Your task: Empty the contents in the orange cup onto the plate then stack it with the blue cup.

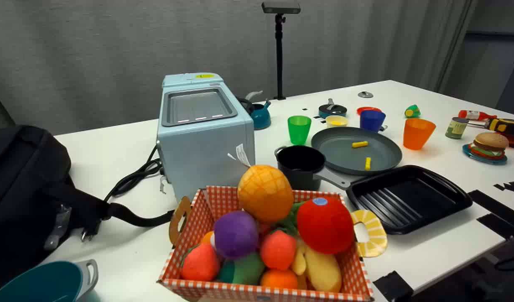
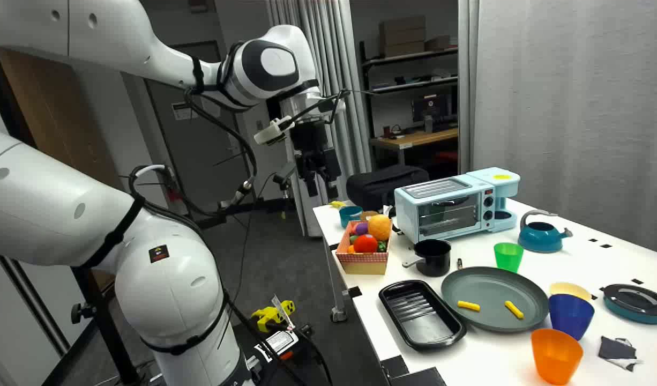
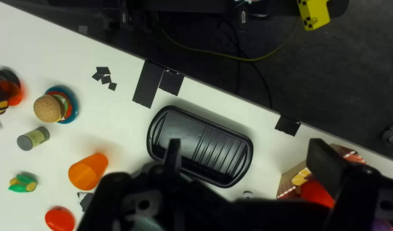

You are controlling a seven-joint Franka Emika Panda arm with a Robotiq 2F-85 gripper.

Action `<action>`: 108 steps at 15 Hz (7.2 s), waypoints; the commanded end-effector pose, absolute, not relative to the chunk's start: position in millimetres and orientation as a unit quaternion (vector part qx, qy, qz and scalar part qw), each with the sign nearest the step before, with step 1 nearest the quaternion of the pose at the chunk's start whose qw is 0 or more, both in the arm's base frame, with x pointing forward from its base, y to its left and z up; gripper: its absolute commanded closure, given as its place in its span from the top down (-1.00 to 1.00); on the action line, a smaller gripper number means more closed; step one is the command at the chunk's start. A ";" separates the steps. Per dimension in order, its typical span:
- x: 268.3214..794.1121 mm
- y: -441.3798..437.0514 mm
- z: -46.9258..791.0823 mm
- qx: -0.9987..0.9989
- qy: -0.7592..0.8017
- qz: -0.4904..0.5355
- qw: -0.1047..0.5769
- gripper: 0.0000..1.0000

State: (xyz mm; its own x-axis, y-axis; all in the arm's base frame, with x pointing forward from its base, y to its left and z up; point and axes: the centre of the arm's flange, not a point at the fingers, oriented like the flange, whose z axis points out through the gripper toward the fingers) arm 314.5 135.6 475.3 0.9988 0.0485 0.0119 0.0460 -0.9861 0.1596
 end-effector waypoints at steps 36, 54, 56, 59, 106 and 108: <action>431.1 4.2 367.5 0.989 -0.124 -0.042 0.070 1.00; 454.8 -48.1 333.5 0.978 -0.174 -0.057 0.101 1.00; 458.1 -48.4 330.8 0.977 -0.180 -0.056 0.104 1.00; 473.0 -62.1 322.9 0.970 -0.211 -0.062 0.109 1.00; 620.6 -184.7 174.6 0.928 -0.366 0.004 0.066 1.00; 623.1 -185.2 169.1 0.927 -0.368 -0.001 0.068 1.00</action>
State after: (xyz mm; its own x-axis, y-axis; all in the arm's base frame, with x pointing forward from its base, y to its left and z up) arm 610.4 -182.9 177.9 0.7467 -0.6643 0.0340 -0.6622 -0.7375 0.1329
